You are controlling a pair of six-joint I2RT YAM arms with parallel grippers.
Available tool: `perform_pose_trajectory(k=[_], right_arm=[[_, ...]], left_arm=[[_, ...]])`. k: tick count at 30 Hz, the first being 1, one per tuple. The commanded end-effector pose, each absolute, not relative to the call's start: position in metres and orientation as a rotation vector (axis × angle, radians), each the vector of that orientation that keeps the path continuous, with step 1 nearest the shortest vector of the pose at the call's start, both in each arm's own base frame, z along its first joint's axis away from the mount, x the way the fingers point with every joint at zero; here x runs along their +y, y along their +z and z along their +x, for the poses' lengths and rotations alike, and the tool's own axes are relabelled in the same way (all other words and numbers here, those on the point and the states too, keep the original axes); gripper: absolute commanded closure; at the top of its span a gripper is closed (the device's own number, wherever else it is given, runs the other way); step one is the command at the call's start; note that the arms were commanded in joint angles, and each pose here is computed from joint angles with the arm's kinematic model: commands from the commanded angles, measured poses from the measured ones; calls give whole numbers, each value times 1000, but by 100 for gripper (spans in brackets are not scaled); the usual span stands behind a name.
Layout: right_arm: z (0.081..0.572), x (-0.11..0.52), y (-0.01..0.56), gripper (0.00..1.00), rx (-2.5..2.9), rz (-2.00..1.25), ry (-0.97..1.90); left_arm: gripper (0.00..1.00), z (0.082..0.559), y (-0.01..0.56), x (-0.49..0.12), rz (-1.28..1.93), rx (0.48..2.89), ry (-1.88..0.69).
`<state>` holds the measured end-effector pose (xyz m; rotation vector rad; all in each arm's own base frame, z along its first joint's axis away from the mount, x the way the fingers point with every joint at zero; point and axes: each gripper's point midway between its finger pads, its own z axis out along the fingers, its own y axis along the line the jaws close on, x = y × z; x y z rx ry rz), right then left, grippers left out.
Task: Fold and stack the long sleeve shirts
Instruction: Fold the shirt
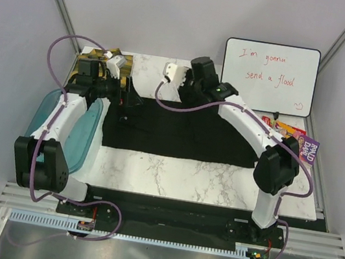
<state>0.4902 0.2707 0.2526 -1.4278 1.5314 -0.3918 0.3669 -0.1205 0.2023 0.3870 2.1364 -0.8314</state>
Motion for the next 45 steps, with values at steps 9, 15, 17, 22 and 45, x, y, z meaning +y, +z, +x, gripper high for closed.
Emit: perform_pose_trajectory(k=[9, 15, 17, 22, 45], right_arm=[[396, 319, 180, 100, 1986, -1429, -150], [386, 364, 161, 100, 2139, -1249, 56], [387, 379, 159, 100, 2181, -1149, 154], [393, 411, 141, 100, 2229, -963, 320], [443, 248, 160, 32, 2245, -825, 556]], left_arm=[[9, 355, 195, -89, 159, 2162, -904], [9, 353, 178, -81, 124, 2213, -883], [10, 351, 176, -80, 96, 2219, -917], [14, 351, 167, -78, 31, 2239, -934], [18, 356, 119, -132, -115, 2326, -1136]])
